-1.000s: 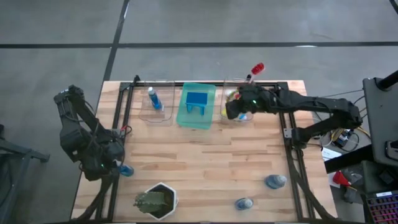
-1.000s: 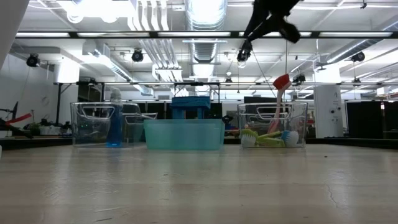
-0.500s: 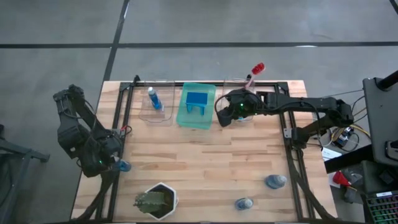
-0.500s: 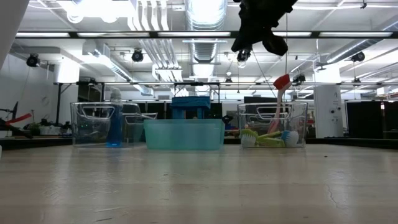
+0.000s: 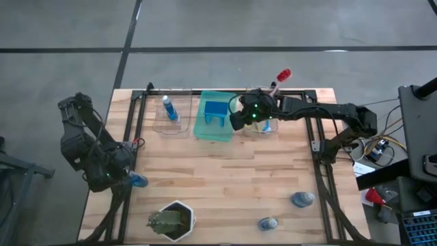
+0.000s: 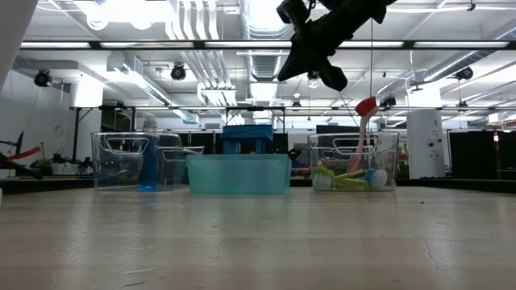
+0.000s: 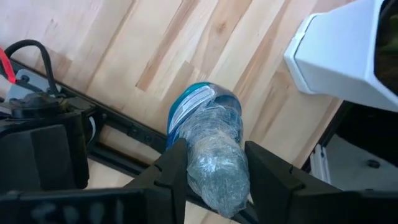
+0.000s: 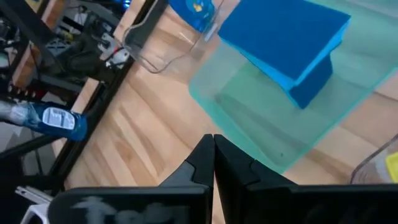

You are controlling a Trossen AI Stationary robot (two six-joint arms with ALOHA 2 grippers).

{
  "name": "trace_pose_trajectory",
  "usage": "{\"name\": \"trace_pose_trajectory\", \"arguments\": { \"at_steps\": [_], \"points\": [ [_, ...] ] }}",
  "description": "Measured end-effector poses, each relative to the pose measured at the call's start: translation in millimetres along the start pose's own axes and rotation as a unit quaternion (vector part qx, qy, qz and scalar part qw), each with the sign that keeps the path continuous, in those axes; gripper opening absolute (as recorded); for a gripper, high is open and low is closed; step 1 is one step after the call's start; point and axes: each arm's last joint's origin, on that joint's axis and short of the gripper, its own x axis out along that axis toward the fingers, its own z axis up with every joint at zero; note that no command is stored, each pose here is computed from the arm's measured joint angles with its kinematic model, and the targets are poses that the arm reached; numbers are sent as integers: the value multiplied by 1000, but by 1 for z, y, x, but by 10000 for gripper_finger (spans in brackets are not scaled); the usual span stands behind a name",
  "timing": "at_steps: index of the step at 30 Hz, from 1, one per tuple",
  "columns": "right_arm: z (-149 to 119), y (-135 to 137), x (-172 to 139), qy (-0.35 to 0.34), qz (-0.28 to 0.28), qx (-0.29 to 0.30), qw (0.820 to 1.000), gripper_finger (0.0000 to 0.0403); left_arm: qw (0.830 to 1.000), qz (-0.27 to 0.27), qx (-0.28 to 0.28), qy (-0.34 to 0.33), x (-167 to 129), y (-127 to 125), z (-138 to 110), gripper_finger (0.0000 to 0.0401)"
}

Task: Pick & Place Kitchen Sink Supplies
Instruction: Put the dishwashing liquid into the left transparent bin

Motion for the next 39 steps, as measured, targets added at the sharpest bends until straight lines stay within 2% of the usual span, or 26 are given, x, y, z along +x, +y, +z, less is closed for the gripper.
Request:
{"name": "trace_pose_trajectory", "arguments": {
  "at_steps": [5,15,22,26,31,36,39],
  "points": [
    [-9,10,-1,-4,7,-16,1000,8,1000,-3,-3,-23,-2,0,2,126],
    [-20,18,-1,16,15,-8,1000,8,999,3,-10,-38,-1,1,9,126],
    [-3,2,11,-6,-3,-2,1000,8,999,3,-22,-42,-2,2,14,126],
    [-8,15,-6,-9,27,-43,999,8,999,-1,-24,-45,-5,2,16,126],
    [-28,40,-36,-11,78,-79,994,8,998,-8,-32,-51,-9,1,20,126],
    [-41,56,-64,-49,95,-98,989,8,997,-6,-40,-63,-11,3,25,126],
    [-44,59,-70,-57,98,-98,989,8,996,-4,-59,-65,-11,5,30,126]
  ]
}}
